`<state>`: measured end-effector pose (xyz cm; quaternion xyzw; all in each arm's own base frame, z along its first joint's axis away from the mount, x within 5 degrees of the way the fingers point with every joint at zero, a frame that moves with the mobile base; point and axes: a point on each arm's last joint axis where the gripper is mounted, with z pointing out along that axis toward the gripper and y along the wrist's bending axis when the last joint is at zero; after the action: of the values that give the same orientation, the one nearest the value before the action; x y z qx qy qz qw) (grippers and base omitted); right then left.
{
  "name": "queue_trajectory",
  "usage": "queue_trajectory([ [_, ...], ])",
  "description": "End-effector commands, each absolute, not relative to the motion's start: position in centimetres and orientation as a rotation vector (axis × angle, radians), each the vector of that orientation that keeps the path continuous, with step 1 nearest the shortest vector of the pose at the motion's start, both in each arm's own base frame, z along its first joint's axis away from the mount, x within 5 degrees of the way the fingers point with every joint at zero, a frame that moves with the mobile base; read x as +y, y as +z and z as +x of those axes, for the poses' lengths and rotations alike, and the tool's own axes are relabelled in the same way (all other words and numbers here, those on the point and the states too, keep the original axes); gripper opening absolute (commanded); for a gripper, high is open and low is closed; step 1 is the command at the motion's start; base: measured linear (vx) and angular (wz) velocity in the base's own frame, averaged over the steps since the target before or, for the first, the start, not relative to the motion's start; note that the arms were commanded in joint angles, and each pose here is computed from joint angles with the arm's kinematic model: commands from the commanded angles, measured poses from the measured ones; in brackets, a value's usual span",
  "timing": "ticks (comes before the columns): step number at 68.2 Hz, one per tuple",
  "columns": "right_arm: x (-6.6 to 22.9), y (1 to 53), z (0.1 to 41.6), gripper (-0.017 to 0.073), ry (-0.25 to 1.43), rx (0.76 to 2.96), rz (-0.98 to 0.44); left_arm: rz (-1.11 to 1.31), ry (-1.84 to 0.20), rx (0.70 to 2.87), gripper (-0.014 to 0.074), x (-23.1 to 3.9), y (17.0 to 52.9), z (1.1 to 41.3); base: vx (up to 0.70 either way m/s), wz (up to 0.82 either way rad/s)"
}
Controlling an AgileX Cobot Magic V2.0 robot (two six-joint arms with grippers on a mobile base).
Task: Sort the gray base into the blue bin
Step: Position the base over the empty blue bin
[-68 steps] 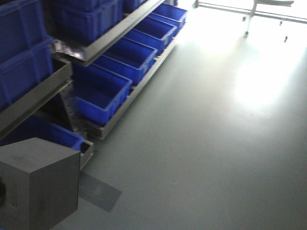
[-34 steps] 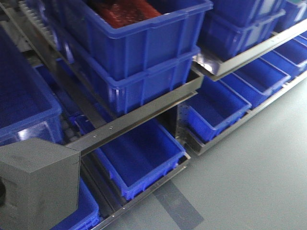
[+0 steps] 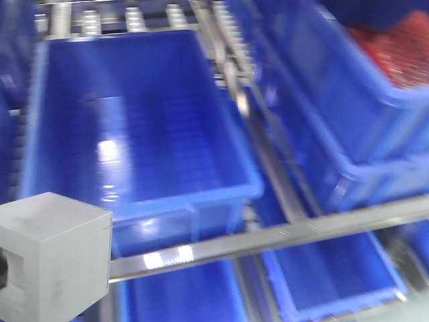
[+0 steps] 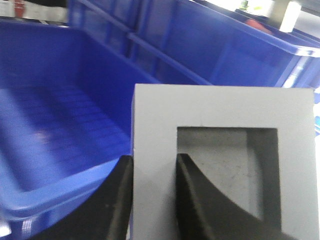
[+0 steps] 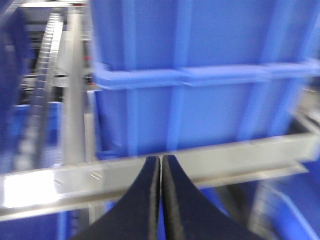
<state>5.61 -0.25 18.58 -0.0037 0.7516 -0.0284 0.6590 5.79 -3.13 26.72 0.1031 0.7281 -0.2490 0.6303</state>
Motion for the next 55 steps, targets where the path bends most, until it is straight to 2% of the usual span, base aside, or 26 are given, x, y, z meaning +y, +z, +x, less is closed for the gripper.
queue_trajectory([
  [1, -0.21, 19.06, 5.59, -0.0005, -0.076, 1.622, -0.025, 0.239, -0.628, 1.541, -0.0007, -3.34, 28.59, 5.61, 0.19, 0.74],
  [21, -0.21, 19.06, 5.59, -0.0005, -0.076, 1.622, -0.025, 0.239, -0.628, 1.541, -0.0007, -3.34, 28.59, 5.61, 0.17, 0.54],
  [55, -0.21, 19.06, 5.59, -0.0005, -0.076, 1.621, -0.025, 0.239, -0.628, 1.541, -0.0007, -3.34, 28.59, 5.61, 0.15, 0.08],
])
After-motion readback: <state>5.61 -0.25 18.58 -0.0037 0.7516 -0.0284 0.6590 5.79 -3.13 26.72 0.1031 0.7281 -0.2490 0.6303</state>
